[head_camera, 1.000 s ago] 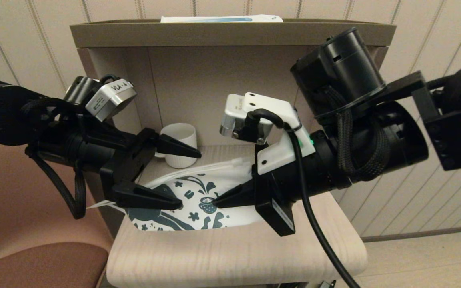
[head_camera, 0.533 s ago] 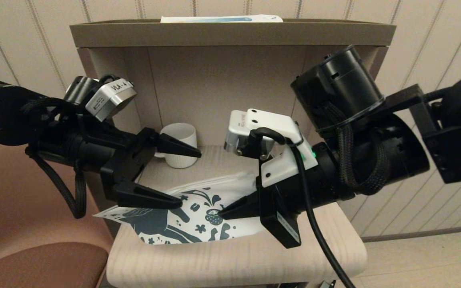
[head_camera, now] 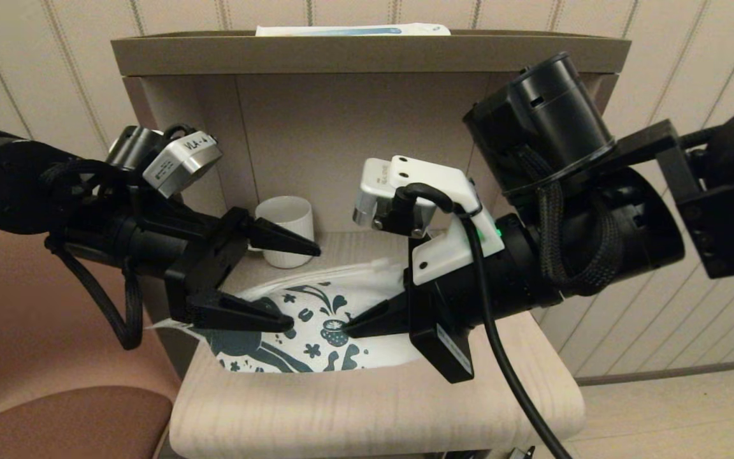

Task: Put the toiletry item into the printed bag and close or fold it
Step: Hand it to the other hand

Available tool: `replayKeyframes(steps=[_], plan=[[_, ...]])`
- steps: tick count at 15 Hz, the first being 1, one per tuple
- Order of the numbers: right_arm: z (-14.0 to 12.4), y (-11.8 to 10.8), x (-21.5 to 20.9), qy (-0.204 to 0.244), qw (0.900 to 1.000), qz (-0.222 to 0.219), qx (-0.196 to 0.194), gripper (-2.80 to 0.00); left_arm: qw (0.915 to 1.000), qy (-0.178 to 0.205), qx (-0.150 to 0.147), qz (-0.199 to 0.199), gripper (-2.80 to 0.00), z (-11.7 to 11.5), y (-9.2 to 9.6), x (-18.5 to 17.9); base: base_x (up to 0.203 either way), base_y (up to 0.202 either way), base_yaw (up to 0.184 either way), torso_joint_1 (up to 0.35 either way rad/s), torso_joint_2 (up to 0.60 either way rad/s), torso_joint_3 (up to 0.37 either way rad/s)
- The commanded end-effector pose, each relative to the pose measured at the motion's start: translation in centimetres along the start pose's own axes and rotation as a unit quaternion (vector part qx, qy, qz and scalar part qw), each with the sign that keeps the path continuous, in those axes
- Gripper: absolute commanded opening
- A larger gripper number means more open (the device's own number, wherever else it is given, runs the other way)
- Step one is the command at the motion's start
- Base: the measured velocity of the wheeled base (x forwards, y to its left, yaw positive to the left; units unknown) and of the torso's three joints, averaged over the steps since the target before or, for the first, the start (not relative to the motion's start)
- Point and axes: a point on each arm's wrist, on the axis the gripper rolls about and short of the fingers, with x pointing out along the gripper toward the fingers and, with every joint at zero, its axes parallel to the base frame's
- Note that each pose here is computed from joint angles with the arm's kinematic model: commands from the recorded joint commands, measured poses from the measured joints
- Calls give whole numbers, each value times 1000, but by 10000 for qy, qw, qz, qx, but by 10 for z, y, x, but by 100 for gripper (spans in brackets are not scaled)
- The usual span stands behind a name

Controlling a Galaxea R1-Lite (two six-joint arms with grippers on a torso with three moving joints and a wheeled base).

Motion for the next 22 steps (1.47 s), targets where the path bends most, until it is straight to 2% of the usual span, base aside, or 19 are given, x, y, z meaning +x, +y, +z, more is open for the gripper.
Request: replayKeyframes(steps=[1, 18, 19, 22], plan=[[-1, -1, 3, 27, 10000, 30, 4, -280, 10000, -35, 16, -34, -280, 0, -1, 0, 0, 0, 0, 0, 0, 0], [-1, 0, 3, 41, 10000, 39, 6, -280, 10000, -47, 16, -52, -280, -1, 0, 0, 0, 0, 0, 0, 0, 0], [-1, 0, 3, 30, 10000, 36, 1, 0, 10000, -48, 24, -52, -280, -1, -1, 0, 0, 0, 0, 0, 0, 0], [3, -1, 0, -34, 10000, 1, 12, 0, 10000, -56, 32, -57, -280, 0, -2, 0, 0, 0, 0, 0, 0, 0]])
